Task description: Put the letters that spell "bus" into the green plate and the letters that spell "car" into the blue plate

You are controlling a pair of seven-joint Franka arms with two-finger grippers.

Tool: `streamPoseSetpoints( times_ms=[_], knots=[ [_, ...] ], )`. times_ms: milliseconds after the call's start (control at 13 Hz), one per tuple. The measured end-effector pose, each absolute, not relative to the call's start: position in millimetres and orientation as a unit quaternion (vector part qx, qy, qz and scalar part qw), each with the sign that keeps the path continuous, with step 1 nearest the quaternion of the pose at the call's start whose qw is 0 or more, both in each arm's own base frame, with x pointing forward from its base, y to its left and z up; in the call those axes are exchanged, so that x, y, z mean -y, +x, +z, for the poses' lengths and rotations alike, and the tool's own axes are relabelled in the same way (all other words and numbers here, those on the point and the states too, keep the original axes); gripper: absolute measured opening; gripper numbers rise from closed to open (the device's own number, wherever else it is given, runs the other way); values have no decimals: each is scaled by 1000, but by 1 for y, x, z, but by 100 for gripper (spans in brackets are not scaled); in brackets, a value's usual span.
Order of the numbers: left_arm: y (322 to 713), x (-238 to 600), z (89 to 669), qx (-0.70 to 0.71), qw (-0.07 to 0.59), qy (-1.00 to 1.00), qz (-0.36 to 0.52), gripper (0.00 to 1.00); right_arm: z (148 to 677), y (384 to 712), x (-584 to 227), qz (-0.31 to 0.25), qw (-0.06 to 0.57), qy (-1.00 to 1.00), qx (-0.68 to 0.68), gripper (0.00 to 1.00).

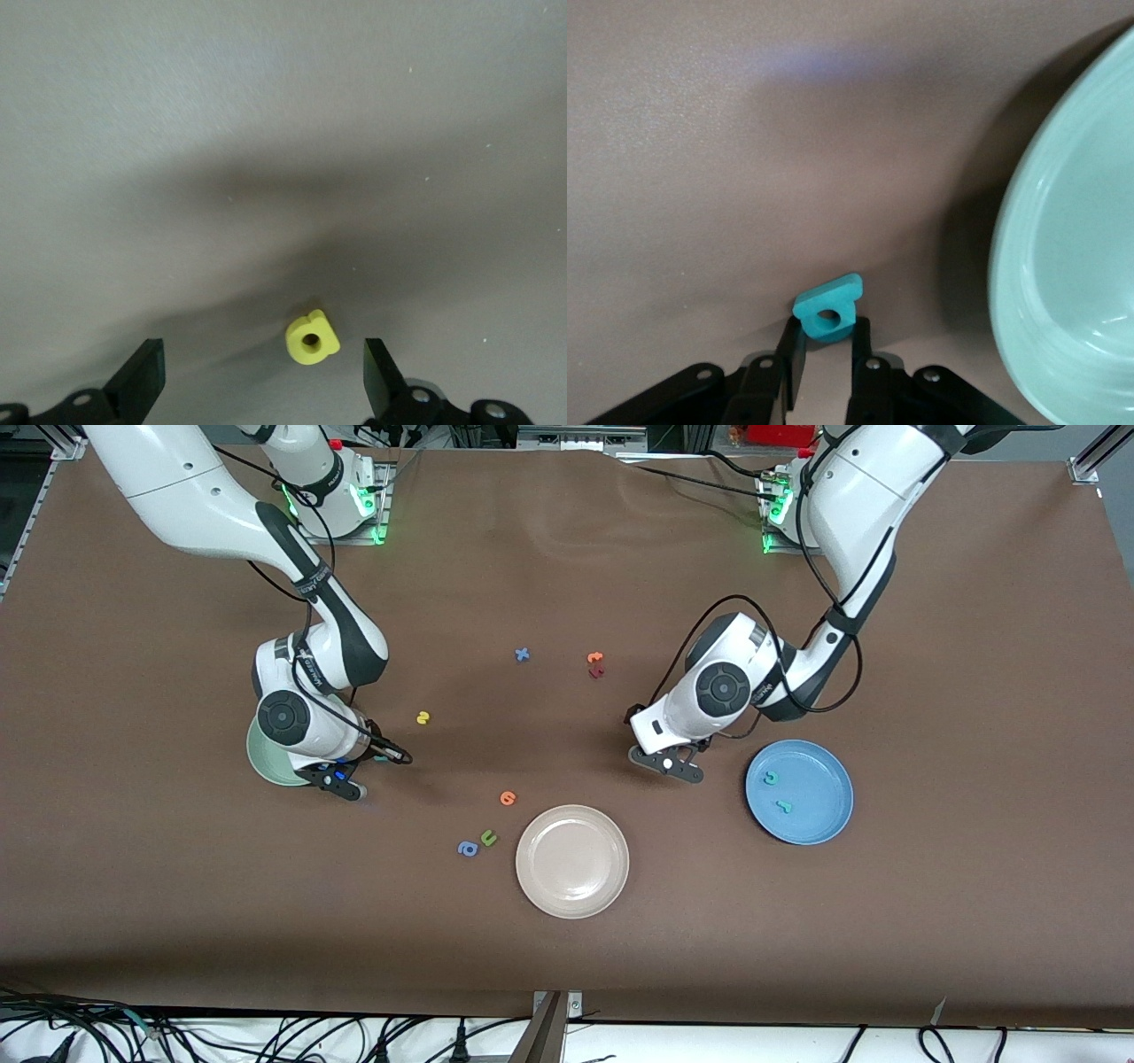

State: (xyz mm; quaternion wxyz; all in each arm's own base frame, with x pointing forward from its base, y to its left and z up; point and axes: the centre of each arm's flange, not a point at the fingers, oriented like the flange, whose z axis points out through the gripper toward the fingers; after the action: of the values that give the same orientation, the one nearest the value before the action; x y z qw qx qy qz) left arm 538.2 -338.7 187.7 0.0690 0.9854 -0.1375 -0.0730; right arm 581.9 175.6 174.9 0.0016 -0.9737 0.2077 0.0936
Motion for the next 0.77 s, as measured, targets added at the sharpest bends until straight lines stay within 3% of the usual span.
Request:
streamPoseSetpoints(
  times_ms=[77,154,308,769],
  knots=[
    [532,345,186,128,70,987,-72,96,175,582,-176,93,2,-974,-208,25],
    [525,355,186,123,69,987,-73,86,175,582,-176,93,2,-974,-208,25],
    [514,371,185,130,60,987,-70,81,178,584,-176,88,4,-974,-208,25],
    [509,368,180,143,21,988,-54,75,262,614,-168,101,-20,-975,-196,25]
  ],
)
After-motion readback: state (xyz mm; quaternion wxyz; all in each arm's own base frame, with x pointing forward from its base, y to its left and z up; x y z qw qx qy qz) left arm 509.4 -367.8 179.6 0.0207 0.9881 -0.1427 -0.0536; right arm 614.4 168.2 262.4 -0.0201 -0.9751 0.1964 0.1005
